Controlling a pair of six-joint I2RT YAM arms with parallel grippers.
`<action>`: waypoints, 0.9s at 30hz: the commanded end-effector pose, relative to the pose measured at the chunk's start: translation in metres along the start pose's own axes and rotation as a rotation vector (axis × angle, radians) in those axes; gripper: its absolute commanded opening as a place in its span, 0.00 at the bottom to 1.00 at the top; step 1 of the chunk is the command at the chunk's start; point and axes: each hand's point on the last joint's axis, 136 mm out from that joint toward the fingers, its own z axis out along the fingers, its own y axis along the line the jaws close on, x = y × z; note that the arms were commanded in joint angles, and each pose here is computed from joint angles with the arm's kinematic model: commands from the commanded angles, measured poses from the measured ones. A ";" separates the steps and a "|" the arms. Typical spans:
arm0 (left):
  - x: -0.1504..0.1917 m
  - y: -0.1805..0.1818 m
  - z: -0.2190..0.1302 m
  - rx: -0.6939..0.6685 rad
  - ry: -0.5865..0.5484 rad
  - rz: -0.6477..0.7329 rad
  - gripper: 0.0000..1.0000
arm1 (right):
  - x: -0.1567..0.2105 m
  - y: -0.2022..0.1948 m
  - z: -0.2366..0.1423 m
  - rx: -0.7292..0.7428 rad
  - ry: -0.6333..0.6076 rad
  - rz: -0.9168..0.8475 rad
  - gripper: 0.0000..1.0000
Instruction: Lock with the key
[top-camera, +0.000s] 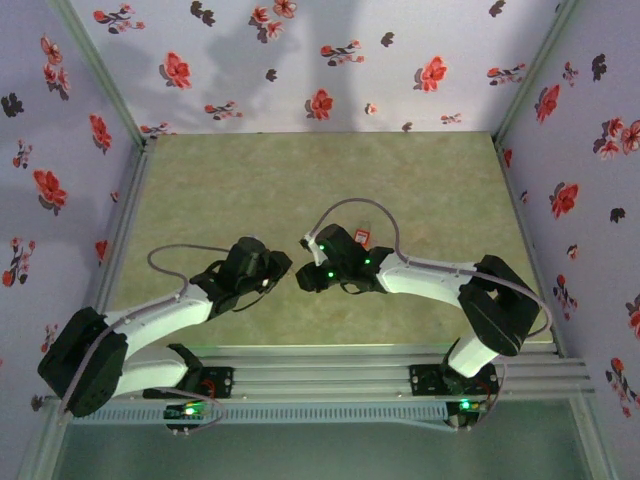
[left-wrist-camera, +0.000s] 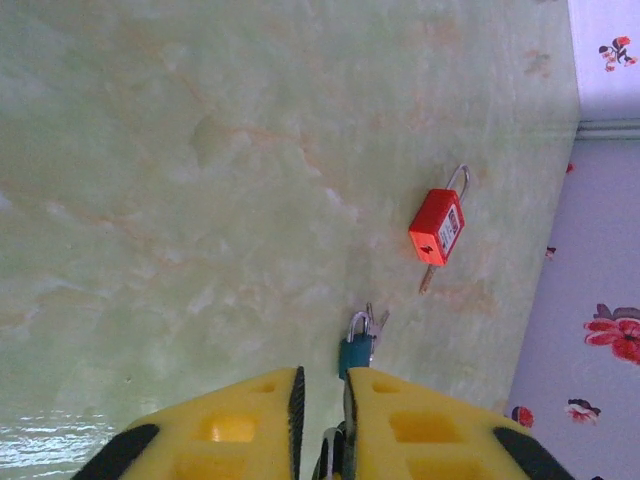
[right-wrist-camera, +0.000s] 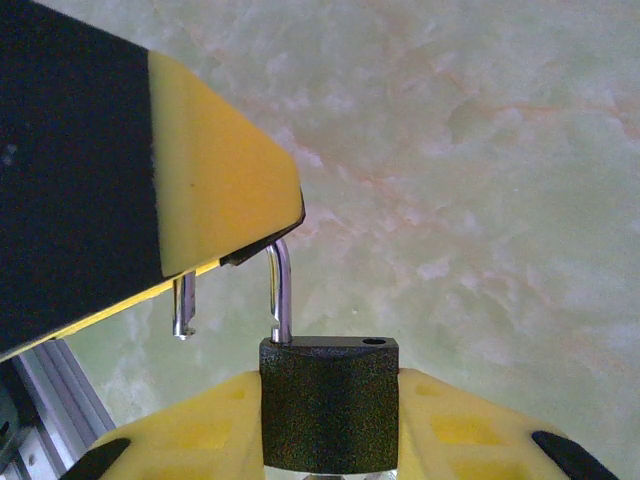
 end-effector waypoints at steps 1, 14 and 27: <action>0.001 -0.017 -0.001 0.040 0.006 0.007 0.19 | -0.007 0.011 -0.004 -0.035 -0.028 -0.038 0.29; 0.002 -0.017 0.002 0.037 0.016 0.010 0.08 | -0.006 0.014 -0.003 -0.041 -0.026 -0.046 0.29; 0.000 -0.016 -0.002 0.038 0.005 0.009 0.00 | -0.005 0.018 -0.006 -0.054 -0.026 -0.063 0.34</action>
